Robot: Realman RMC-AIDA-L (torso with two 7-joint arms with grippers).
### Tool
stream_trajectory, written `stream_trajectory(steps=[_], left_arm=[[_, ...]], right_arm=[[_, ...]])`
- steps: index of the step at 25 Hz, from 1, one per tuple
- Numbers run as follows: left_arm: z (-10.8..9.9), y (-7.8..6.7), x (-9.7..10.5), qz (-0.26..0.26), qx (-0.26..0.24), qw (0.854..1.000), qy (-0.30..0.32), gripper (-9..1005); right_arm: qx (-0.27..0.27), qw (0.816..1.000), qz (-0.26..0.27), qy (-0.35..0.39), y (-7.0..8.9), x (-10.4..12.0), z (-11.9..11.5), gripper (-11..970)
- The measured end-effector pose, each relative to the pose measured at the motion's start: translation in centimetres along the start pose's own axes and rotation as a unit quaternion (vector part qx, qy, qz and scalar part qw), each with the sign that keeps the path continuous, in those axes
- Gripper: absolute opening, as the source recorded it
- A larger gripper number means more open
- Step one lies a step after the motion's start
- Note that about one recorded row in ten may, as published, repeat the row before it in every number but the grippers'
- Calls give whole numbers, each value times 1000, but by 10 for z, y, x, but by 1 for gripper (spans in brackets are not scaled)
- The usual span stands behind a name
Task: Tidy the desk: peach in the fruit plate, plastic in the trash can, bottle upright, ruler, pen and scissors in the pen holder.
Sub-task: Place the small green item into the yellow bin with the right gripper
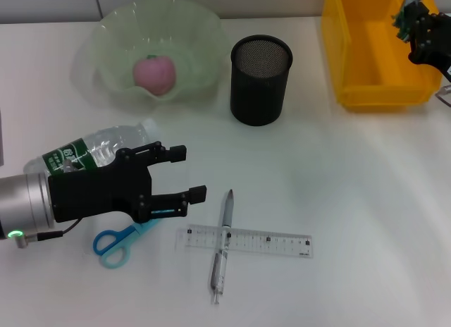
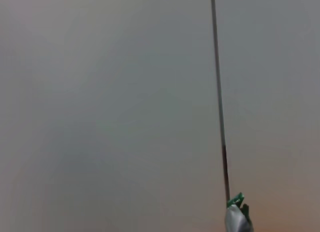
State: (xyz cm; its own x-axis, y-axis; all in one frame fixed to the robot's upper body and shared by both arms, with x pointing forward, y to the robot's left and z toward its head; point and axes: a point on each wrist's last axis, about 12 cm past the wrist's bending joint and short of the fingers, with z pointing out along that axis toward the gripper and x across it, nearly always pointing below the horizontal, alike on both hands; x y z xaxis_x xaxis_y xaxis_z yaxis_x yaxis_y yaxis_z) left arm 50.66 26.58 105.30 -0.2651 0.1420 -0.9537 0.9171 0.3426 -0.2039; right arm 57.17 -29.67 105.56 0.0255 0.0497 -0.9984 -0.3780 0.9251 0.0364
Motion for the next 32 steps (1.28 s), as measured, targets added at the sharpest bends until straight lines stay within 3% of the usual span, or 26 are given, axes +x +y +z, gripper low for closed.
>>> stream_trajectory(steps=[24,32], left_arm=[[0,0,-1,0,2,1000,-3,764],[-1,-1,-1,0,4,1000,-3,763]], right_arm=[[18,1000,9,-1,-5,-2,4,64],[19,1000,10,1,-5,-2,4,340]])
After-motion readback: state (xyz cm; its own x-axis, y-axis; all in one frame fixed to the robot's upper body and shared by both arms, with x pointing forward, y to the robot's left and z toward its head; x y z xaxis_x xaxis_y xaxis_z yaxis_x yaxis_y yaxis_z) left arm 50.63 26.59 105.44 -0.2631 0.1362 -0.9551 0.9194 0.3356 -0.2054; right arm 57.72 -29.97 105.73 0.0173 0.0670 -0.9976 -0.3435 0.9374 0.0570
